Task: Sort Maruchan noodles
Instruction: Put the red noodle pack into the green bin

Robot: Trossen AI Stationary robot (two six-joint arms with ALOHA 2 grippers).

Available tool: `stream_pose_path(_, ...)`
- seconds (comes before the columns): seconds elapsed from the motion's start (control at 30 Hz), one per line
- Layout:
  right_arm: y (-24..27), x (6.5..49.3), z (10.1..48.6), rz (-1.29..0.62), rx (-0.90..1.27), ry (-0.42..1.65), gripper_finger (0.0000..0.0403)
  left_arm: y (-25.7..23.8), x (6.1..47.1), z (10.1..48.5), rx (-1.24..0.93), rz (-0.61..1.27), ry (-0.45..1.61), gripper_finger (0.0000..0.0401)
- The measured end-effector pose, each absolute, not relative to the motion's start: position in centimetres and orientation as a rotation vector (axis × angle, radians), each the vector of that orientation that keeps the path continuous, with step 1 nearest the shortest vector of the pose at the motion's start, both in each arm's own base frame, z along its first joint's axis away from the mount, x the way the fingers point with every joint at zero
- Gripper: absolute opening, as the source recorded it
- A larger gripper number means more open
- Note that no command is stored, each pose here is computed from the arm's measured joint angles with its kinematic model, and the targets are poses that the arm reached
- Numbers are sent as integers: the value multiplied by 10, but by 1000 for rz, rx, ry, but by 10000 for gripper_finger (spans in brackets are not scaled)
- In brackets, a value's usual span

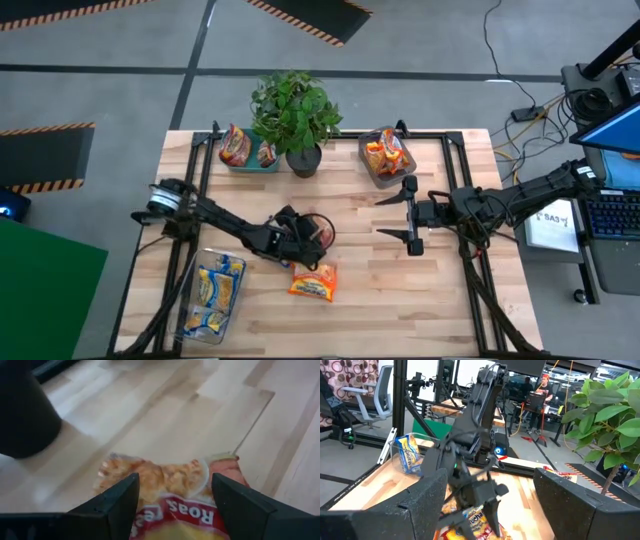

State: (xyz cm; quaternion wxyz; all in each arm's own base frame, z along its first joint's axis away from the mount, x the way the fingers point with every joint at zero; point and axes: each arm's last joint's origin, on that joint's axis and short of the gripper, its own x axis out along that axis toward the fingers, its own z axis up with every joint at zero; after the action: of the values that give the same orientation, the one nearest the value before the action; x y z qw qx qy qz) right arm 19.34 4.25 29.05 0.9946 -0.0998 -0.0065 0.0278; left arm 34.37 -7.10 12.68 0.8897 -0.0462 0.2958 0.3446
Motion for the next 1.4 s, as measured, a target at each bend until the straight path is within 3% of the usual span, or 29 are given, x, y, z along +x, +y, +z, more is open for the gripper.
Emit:
stream_pose_path(0.33,42,194,290,35,-209,-8,278,-80,370,115,-110,618,625,231)
stream_pose_path(0.7,41,194,288,9,-215,19,270,-90,396,169,44,396,606,231)
stream_pose_path(1.1,41,194,288,9,-215,19,270,-82,363,185,136,417,832,231)
stream_pose_path(1.4,41,194,287,9,-216,19,270,-57,315,181,20,471,630,231)
